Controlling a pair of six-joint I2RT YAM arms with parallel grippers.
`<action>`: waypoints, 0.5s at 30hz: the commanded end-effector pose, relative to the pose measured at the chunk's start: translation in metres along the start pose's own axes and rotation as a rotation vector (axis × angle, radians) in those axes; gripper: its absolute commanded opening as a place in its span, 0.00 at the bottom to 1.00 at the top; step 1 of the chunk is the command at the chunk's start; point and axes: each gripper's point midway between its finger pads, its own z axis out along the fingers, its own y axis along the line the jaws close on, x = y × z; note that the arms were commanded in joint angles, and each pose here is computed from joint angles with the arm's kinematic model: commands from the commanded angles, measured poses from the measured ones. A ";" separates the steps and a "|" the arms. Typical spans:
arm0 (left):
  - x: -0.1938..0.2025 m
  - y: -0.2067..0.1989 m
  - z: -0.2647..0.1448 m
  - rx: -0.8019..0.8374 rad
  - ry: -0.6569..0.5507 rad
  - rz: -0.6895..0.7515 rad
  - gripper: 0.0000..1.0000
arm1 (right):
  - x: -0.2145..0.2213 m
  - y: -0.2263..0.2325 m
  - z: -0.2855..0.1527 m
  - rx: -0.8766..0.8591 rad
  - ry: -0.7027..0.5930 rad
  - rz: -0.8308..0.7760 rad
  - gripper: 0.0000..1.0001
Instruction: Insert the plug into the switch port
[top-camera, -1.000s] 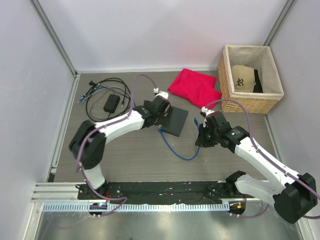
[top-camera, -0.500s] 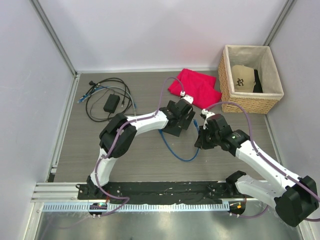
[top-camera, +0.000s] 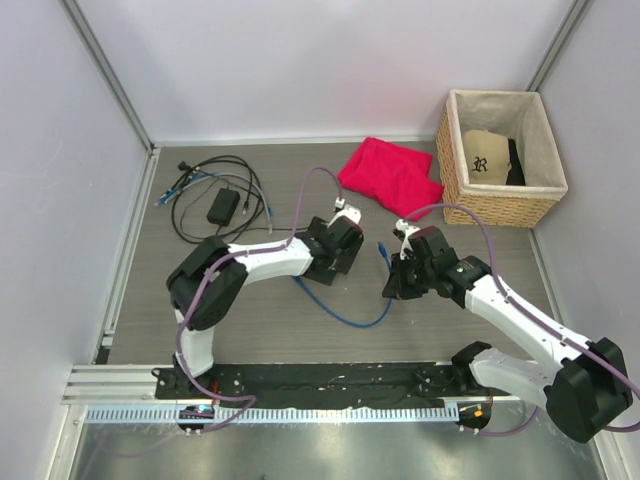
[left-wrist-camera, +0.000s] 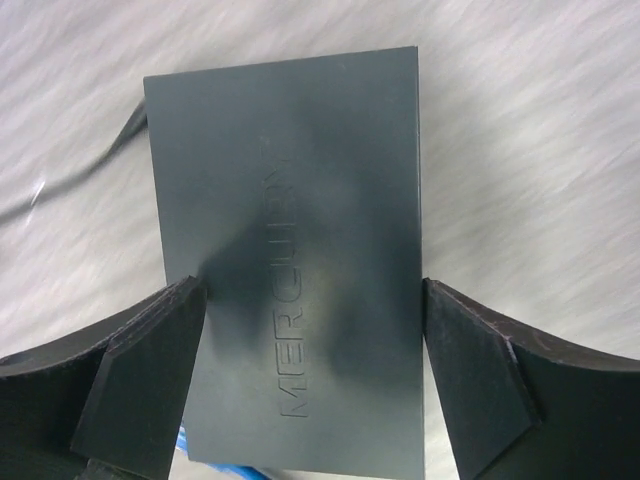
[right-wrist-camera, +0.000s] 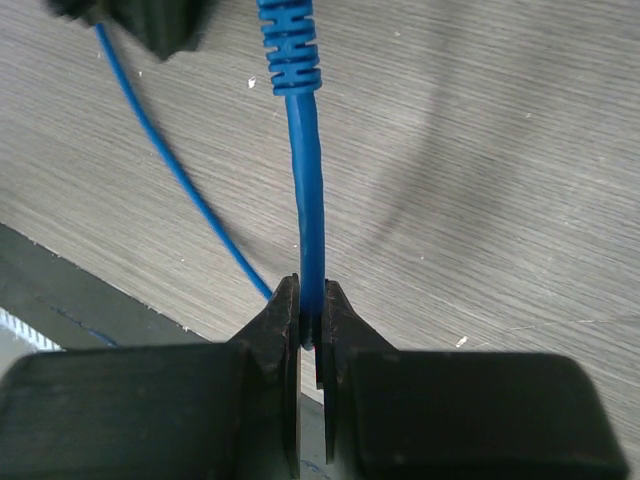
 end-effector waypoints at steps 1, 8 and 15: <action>0.051 0.048 -0.024 -0.118 0.107 0.060 0.90 | -0.002 0.011 0.002 -0.068 -0.006 -0.022 0.06; 0.029 0.074 -0.064 -0.151 -0.014 0.045 0.99 | 0.021 0.034 0.021 -0.232 0.145 -0.006 0.09; -0.008 0.089 -0.122 -0.116 -0.157 -0.143 1.00 | 0.027 0.020 0.045 -0.173 0.221 0.003 0.25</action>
